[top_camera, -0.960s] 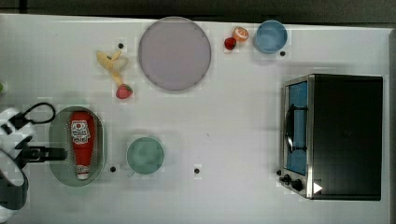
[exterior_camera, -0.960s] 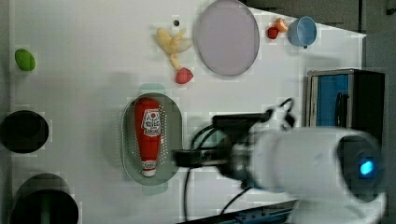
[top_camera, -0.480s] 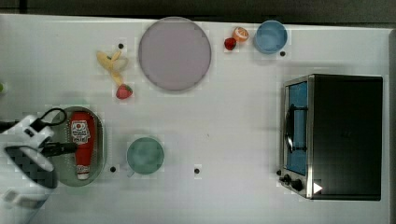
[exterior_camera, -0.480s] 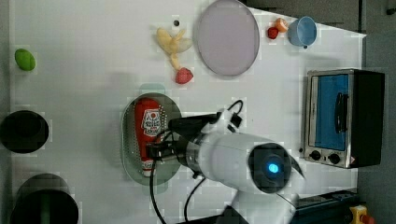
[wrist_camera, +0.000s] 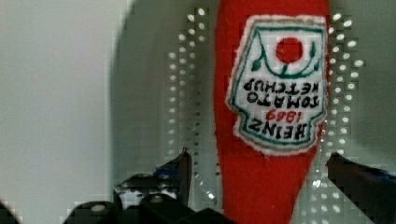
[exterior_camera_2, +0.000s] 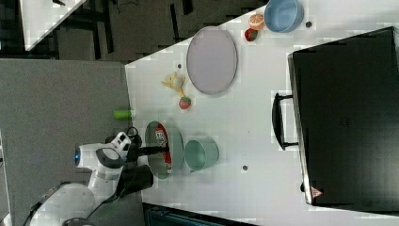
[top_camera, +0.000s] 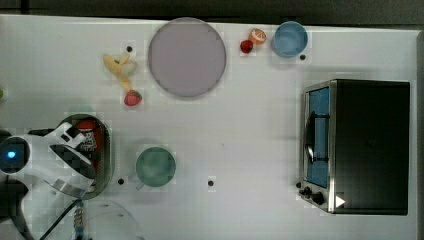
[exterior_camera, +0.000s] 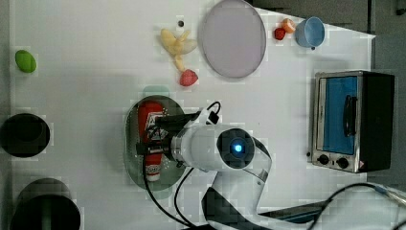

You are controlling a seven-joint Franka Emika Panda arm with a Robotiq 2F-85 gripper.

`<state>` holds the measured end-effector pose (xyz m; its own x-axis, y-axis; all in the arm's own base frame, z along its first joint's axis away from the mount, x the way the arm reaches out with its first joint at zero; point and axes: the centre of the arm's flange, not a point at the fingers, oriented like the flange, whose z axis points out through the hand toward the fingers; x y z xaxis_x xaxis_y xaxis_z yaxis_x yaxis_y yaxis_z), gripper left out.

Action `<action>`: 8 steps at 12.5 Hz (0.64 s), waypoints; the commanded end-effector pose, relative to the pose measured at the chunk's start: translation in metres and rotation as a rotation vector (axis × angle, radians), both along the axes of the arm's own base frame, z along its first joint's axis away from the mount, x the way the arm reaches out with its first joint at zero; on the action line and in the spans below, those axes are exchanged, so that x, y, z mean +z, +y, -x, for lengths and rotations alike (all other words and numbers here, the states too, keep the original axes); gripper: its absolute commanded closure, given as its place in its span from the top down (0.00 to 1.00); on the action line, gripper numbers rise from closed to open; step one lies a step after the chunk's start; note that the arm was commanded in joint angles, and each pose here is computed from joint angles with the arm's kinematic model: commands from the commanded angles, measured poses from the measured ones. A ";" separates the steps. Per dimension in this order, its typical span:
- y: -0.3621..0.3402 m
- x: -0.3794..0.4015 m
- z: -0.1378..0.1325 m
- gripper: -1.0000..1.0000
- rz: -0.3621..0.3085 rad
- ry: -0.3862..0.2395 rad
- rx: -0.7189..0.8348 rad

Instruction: Pick ketchup from strainer and place it on the table

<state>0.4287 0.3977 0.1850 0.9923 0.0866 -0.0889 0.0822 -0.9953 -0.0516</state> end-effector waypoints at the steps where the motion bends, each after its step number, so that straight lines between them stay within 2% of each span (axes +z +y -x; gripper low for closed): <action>1: 0.005 0.000 -0.007 1.00 -0.034 -0.038 -0.115; 3: 0.006 -0.015 -0.009 1.00 -0.028 -0.038 -0.108; 4: 0.006 -0.019 -0.011 0.96 -0.025 -0.043 -0.101; 7: 0.007 -0.017 -0.014 0.60 -0.025 -0.052 -0.100; 8: 0.005 -0.014 -0.015 0.60 -0.018 -0.057 -0.100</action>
<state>0.4246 0.3962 0.1499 0.9956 0.0478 -0.0803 0.0447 -0.9982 -0.0391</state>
